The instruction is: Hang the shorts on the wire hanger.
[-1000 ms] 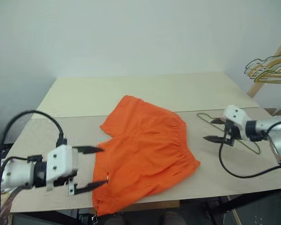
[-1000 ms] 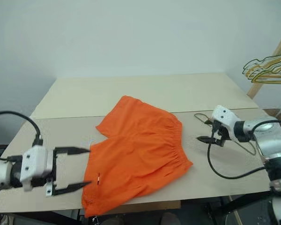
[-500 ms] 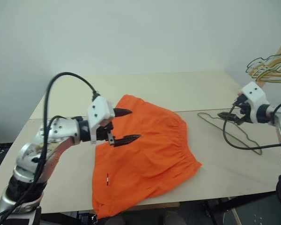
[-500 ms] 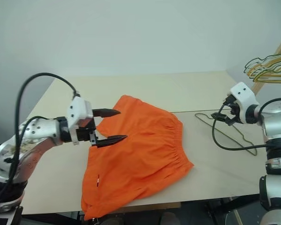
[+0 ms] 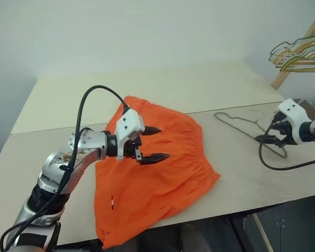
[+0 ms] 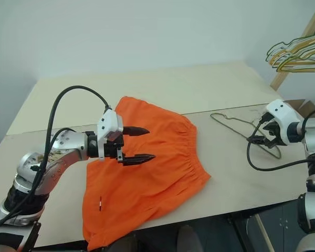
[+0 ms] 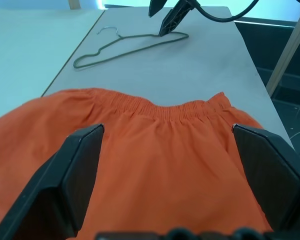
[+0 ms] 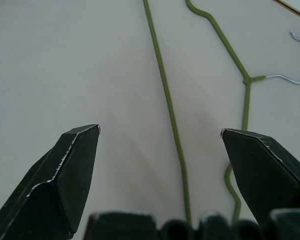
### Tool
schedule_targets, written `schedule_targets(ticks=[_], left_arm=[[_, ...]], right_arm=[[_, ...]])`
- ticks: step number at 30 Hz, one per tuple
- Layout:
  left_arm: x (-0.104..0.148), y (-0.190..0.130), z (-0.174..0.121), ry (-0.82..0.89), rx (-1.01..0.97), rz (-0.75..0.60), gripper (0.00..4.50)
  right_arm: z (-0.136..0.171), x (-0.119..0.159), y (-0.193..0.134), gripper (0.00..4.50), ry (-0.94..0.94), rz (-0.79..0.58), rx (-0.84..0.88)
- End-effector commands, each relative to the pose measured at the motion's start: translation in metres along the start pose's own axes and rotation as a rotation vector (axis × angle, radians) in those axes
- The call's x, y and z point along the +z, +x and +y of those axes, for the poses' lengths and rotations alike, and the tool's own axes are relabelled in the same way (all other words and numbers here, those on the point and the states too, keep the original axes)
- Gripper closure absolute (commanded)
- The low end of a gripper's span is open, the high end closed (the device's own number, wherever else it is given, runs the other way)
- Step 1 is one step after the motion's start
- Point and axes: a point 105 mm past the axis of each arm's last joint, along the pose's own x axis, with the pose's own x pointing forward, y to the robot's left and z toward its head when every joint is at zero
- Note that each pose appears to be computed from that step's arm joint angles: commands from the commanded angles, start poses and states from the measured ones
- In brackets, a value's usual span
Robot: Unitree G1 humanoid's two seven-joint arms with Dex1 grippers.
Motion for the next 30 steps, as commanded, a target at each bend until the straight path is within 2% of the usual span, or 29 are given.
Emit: schedule_targets(ticks=[1,9,22,30], left_arm=[[0.006,-0.004,-0.003,0.033,0.027,-0.002,0.06],[0.006,-0.001,-0.02,-0.007,0.037,-0.03,0.06],[-0.002,-0.004,-0.034,-0.048,0.096,-0.02,0.06],[-0.005,-0.003,-0.041,-0.043,0.104,-0.004,0.06]], right_arm=[[-0.006,0.012,-0.002,0.0,-0.009,-0.014,-0.018],[-0.001,0.036,0.021,0.0,0.062,-0.04,0.007],[-0.002,0.043,0.043,0.0,0.162,-0.052,-0.075],[-0.003,0.038,0.049,0.0,0.228,-0.035,-0.116]])
